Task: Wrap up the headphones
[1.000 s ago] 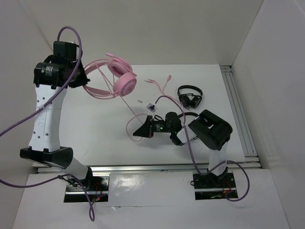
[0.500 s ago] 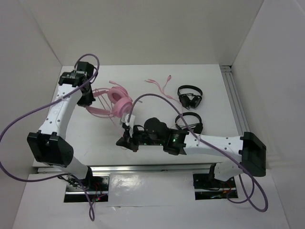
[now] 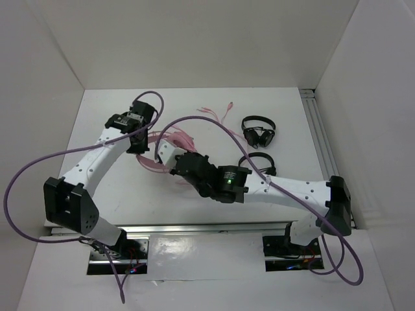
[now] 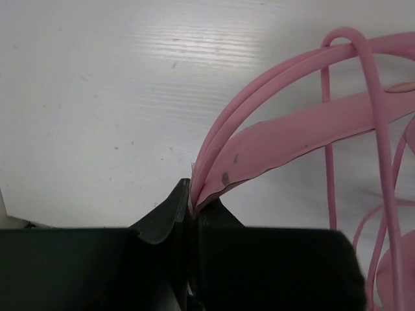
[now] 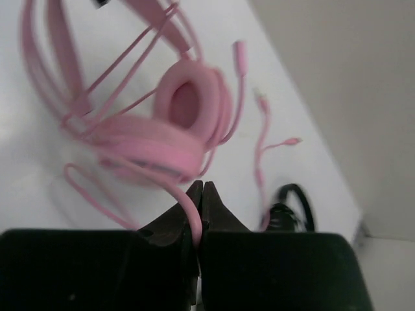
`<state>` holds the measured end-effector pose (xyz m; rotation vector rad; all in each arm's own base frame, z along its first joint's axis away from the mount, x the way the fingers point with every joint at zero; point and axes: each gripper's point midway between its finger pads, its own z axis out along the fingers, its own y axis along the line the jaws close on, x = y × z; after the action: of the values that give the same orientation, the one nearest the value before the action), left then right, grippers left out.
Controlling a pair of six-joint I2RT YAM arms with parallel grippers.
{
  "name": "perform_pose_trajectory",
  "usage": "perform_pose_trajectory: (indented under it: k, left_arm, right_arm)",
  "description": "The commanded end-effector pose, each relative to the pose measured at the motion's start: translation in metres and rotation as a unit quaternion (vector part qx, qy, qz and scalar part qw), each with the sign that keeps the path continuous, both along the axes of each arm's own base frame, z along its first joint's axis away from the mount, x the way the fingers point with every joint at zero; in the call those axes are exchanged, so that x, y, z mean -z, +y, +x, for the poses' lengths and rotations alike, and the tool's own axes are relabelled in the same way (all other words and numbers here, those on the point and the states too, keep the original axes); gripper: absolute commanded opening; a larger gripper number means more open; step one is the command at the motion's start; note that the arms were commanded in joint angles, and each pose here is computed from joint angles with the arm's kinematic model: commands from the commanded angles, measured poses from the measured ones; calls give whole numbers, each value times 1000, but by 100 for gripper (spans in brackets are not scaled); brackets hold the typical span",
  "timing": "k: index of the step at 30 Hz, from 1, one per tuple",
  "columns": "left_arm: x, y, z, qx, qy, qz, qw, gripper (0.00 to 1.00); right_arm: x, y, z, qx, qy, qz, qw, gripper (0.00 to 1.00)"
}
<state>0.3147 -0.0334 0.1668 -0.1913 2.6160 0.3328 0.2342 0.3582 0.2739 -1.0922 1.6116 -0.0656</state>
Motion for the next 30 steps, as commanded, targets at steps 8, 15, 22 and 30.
perform_pose_trajectory:
  k: [8, 15, 22, 30]
  left_arm:
    - [-49, -39, -24, 113, -102, -17, 988, 0]
    - [-64, -73, -52, 191, -105, -35, 975, 0]
    - [-79, -99, -81, 265, -100, -56, 958, 0]
    - [-153, -96, -102, 265, -166, -92, 946, 0]
  right_arm:
    - [-103, -79, 85, 132, -121, 211, 961, 23]
    - [-91, -53, 102, 37, -50, 269, 961, 23]
    - [-79, -31, 118, -28, 3, 305, 952, 26]
    - [-29, -4, 126, -115, 111, 366, 917, 21]
